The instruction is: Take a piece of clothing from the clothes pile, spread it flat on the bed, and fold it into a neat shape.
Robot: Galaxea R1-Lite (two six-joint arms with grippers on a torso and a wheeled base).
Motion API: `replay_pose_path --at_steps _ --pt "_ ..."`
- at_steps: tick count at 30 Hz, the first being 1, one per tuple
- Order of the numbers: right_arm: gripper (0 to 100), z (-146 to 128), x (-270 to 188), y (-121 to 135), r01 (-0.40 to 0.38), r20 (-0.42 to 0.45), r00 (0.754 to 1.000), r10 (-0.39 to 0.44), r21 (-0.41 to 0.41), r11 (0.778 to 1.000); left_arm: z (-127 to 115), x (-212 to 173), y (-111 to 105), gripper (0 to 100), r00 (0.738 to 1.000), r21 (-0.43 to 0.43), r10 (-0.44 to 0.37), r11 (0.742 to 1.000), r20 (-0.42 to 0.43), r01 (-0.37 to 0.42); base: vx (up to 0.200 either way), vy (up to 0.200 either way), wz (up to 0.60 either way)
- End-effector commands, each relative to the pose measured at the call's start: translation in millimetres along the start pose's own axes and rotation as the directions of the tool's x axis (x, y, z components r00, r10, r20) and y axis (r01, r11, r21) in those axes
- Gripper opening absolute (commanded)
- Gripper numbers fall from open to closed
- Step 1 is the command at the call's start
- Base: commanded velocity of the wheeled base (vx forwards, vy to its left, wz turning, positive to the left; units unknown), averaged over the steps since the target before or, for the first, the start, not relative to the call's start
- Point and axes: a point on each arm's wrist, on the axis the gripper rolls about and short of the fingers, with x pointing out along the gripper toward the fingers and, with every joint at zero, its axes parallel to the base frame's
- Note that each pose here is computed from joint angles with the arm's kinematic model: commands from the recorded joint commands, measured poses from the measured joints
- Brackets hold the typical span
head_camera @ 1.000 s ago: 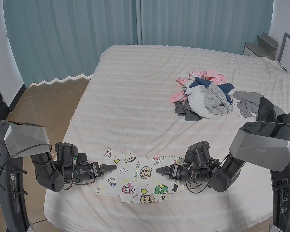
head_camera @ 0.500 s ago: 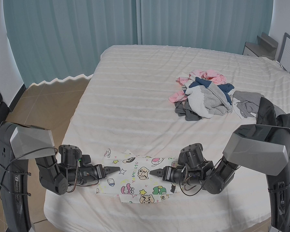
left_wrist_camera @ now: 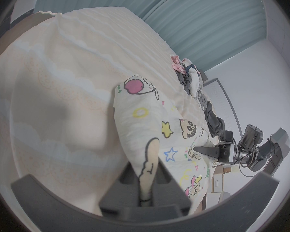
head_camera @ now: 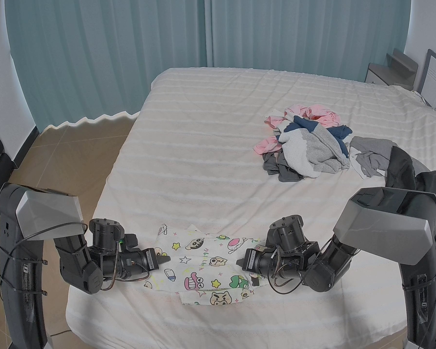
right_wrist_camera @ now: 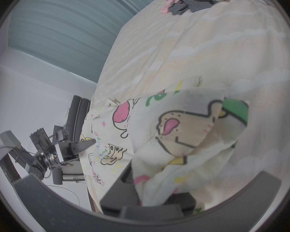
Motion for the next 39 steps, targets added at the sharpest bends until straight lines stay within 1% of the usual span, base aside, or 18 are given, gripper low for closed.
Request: replay_pose_path --at_steps 1,2,4,9,14,15,16,18,21,23,31,35,36,37,39 --pt "0 4.8 -5.1 6.7 -0.022 0.016 1.000 0.021 0.036 0.999 0.1 -3.5 -2.2 0 1.000 -0.001 0.016 1.000 0.011 -0.016 0.000 0.000 0.00" --pt "0 5.2 -5.8 7.2 -0.023 0.017 1.000 0.022 0.040 0.999 0.3 -3.7 -2.4 0 1.000 -0.001 0.019 1.000 0.012 -0.019 0.000 0.000 0.00" --pt "0 8.4 -11.9 11.8 -0.035 0.025 0.999 0.033 0.065 0.997 5.7 -10.0 -9.8 0 0.998 0.005 0.037 0.999 0.047 -0.037 0.000 0.000 0.00" --pt "0 14.2 -27.5 19.9 -0.055 0.047 0.998 0.052 0.062 0.997 10.8 -20.0 -26.2 0 0.995 -0.048 0.050 0.998 0.090 -0.046 0.000 0.000 0.00" --pt "0 17.8 -47.0 27.9 -0.074 0.063 0.996 0.070 0.058 0.996 12.8 -27.9 -31.2 0 0.991 -0.072 0.083 0.995 0.106 -0.076 0.000 0.000 0.00" --pt "0 17.8 -47.0 27.9 -0.074 0.063 0.996 0.070 0.058 0.996 12.8 -27.9 -31.2 0 0.991 -0.072 0.083 0.995 0.106 -0.076 0.000 0.000 0.00" --pt "0 15.6 -52.6 27.9 -0.071 0.059 0.996 0.068 0.058 0.996 12.6 -35.9 -39.0 0 0.990 -0.066 0.078 0.995 0.115 -0.070 0.000 0.000 0.00" --pt "0 14.7 -55.5 27.7 -0.070 0.058 0.996 0.067 0.059 0.996 11.4 -40.2 -47.2 0 0.991 -0.057 0.063 0.997 0.116 -0.057 0.000 0.000 0.00" --pt "0 16.6 -59.4 30.4 -0.078 0.066 0.995 0.074 0.058 0.995 13.8 -46.6 -55.5 0 0.990 -0.059 0.049 0.997 0.129 -0.042 0.000 0.000 0.00" --pt "0 18.2 -61.7 32.4 -0.084 0.072 0.994 0.080 0.056 0.995 14.6 -49.0 -59.3 0 0.992 -0.062 0.052 0.997 0.117 -0.045 0.000 0.000 0.00" --pt "0 24.2 -74.1 40.2 -0.105 0.094 0.990 0.100 0.050 0.993 16.9 -59.5 -71.5 0 0.992 -0.064 0.040 0.997 0.116 -0.033 0.000 0.000 0.00" --pt "0 21.4 -80.7 39.0 -0.100 0.089 0.991 0.095 0.052 0.994 16.7 -58.9 -71.2 0 0.988 -0.099 0.072 0.993 0.135 -0.059 0.000 0.000 0.00" --pt "0 21.4 -80.7 39.0 -0.100 0.089 0.991 0.095 0.052 0.994 16.7 -58.9 -71.2 0 0.988 -0.099 0.072 0.993 0.135 -0.059 0.000 0.000 0.00" --pt "0 19.6 -82.3 37.7 -0.096 0.085 0.992 0.091 0.053 0.994 16.7 -57.8 -72.1 0 0.987 -0.118 0.080 0.991 0.141 -0.063 0.000 0.000 0.00" --pt "0 18.5 -83.0 36.8 -0.092 0.082 0.993 0.088 0.054 0.994 14.8 -58.3 -73.0 0 0.988 -0.120 0.079 0.991 0.135 -0.063 0.000 0.000 0.00"
